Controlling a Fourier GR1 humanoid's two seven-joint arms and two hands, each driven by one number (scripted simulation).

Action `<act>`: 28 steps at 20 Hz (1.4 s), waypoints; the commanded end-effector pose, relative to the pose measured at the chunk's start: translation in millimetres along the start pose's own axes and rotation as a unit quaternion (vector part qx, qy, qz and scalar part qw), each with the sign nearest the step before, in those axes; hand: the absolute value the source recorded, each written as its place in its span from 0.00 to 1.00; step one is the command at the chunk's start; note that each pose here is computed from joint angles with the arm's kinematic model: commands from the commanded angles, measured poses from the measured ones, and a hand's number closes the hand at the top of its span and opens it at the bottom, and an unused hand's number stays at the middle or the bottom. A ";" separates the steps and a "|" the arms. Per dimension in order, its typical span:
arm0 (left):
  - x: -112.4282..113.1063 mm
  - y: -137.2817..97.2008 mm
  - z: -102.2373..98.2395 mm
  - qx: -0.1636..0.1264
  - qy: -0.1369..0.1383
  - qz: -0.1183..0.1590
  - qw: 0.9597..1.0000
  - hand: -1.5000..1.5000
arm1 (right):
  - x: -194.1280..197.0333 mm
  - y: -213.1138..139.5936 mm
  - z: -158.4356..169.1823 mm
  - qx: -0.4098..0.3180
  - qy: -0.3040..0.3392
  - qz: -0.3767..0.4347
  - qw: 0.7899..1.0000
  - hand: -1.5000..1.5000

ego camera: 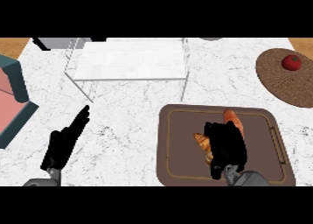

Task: Pick the croissant from the tray and place it in the tiered shelf

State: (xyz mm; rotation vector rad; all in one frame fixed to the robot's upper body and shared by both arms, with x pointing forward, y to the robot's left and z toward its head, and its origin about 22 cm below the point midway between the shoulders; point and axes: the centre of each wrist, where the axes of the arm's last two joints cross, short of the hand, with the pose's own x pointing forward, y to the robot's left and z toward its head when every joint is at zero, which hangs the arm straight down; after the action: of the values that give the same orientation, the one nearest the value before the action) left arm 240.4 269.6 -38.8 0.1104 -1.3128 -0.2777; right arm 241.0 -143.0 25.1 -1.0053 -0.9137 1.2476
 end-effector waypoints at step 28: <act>7.5 0.1 -4.8 -0.014 0.005 -0.005 1.000 0.50 | 118.7 -220.7 43.3 -0.322 0.095 -0.244 0.910 1.00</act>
State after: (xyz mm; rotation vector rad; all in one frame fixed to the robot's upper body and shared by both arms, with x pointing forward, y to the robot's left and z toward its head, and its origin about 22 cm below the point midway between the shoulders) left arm 246.4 264.9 -37.7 0.1001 -1.3116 -0.2984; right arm 259.0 -43.4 224.8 -1.2262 -1.5072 0.5372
